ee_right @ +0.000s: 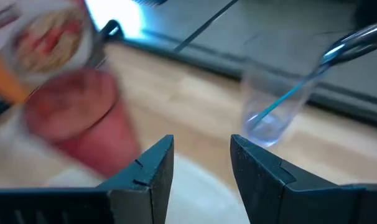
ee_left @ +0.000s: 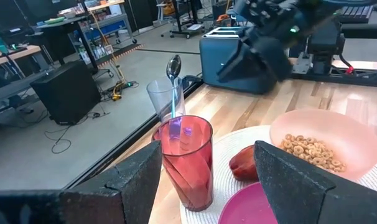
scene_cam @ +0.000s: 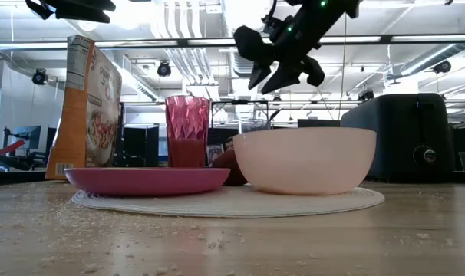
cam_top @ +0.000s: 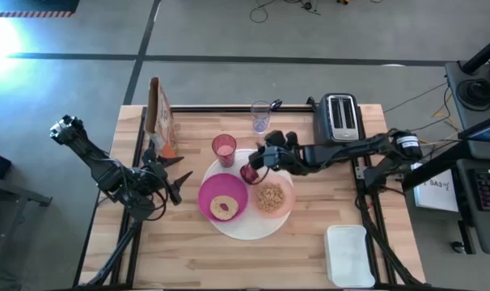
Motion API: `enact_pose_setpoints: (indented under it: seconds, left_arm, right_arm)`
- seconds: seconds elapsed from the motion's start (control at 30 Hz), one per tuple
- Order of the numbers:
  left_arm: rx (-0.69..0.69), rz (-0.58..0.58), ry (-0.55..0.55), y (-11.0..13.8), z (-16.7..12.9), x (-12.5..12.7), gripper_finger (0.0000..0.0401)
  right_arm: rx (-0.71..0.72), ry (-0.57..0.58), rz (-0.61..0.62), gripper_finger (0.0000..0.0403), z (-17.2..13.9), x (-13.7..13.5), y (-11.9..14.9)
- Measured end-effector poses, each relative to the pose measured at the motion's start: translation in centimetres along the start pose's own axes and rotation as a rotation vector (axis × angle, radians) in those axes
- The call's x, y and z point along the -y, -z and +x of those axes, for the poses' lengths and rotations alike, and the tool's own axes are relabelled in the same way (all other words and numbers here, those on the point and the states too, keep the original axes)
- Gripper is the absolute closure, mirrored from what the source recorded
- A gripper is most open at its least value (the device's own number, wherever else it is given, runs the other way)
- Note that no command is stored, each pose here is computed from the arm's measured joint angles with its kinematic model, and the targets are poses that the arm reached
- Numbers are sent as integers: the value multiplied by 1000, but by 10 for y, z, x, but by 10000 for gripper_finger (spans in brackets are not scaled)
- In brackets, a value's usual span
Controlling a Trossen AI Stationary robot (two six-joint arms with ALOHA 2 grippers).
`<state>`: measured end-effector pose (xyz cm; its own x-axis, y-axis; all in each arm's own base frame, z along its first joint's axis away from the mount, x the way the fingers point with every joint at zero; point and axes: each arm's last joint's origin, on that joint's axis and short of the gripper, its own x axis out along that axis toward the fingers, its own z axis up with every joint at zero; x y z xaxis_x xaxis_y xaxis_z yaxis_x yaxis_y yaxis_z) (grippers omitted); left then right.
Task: Arrange a breakfast setting
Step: Put the spoon on the white mat to the right of the orange bowl
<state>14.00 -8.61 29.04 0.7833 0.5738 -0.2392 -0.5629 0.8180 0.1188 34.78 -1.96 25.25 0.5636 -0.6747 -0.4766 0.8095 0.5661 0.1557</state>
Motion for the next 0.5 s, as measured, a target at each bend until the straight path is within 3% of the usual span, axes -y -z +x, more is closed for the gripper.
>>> enact_pose_setpoints:
  seconds: [0.23, 0.5]
  left_arm:
    - [4, -14, 3, -2, -1, -3, 164]
    - [0, -24, 32, -16, -4, -3, 164]
  right_arm:
    - [2, 69, 68, 257, 22, 24, -17]
    - [-40, 41, 201, 219, 33, 43, -33]
